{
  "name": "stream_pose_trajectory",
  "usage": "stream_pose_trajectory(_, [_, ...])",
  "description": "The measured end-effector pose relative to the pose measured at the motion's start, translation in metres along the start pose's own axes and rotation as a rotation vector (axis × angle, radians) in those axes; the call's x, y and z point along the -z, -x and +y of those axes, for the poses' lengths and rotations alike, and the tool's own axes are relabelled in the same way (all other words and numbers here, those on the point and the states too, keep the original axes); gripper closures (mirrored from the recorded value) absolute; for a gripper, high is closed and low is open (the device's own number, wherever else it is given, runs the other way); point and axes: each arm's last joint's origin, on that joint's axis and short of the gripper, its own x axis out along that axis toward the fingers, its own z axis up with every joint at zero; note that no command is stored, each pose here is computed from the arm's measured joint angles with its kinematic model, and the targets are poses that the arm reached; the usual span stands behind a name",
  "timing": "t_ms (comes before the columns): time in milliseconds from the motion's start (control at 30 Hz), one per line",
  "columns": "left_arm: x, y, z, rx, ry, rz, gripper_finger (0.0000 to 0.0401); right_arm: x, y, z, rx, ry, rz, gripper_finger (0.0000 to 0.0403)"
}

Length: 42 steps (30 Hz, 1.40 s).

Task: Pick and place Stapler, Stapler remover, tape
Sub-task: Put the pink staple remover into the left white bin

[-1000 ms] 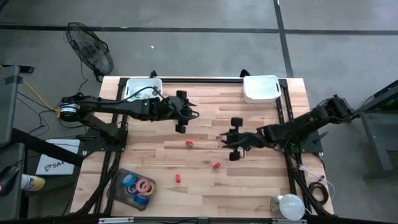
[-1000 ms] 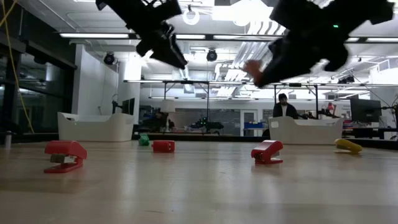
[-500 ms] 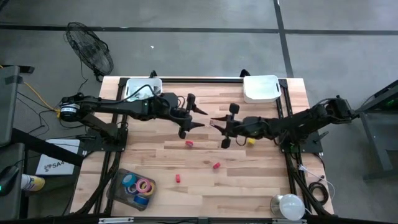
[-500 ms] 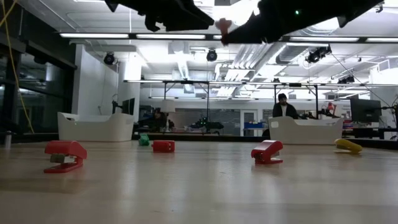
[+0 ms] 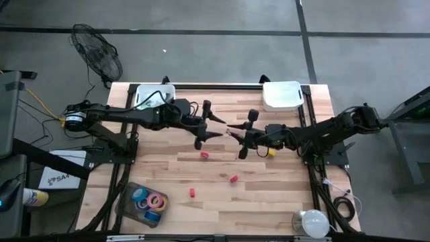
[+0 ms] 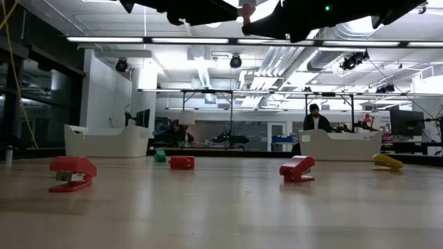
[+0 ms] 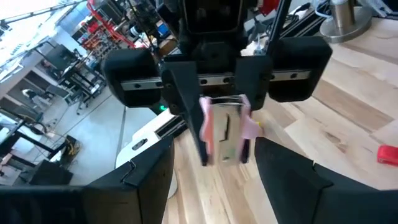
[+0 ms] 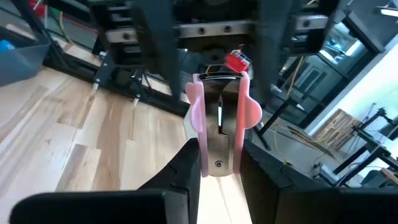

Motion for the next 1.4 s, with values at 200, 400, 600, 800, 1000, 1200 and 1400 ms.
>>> stream_pose_trajectory(200, [-0.001,0.000,-0.001,0.026,0.003,-0.023,0.0181,-0.002,0.000,-0.001,0.015,0.012,-0.019,0.0323])
stream_pose_trajectory(400, [-0.002,0.000,0.000,0.013,0.003,-0.039,0.0181,-0.004,0.000,-0.002,0.015,0.005,-0.042,0.0323])
stream_pose_trajectory(600, [-0.005,0.000,0.002,-0.007,-0.003,-0.063,0.0181,-0.004,-0.002,-0.008,0.009,-0.012,-0.070,0.0323])
stream_pose_trajectory(800, [-0.006,0.000,0.003,-0.020,-0.012,-0.074,0.0181,-0.002,-0.005,-0.016,0.005,-0.031,-0.100,0.0323])
stream_pose_trajectory(1000, [-0.006,0.000,0.004,-0.030,-0.016,-0.071,0.0181,-0.002,-0.009,-0.015,-0.024,-0.037,-0.145,0.0323])
stream_pose_trajectory(1200, [-0.007,0.000,0.005,-0.037,-0.020,-0.076,0.0181,0.005,-0.016,-0.010,-0.023,-0.033,-0.150,0.0323])
stream_pose_trajectory(1400, [-0.006,0.000,0.004,-0.036,-0.020,-0.074,0.0181,0.008,-0.020,-0.013,-0.005,-0.036,-0.161,0.0323])
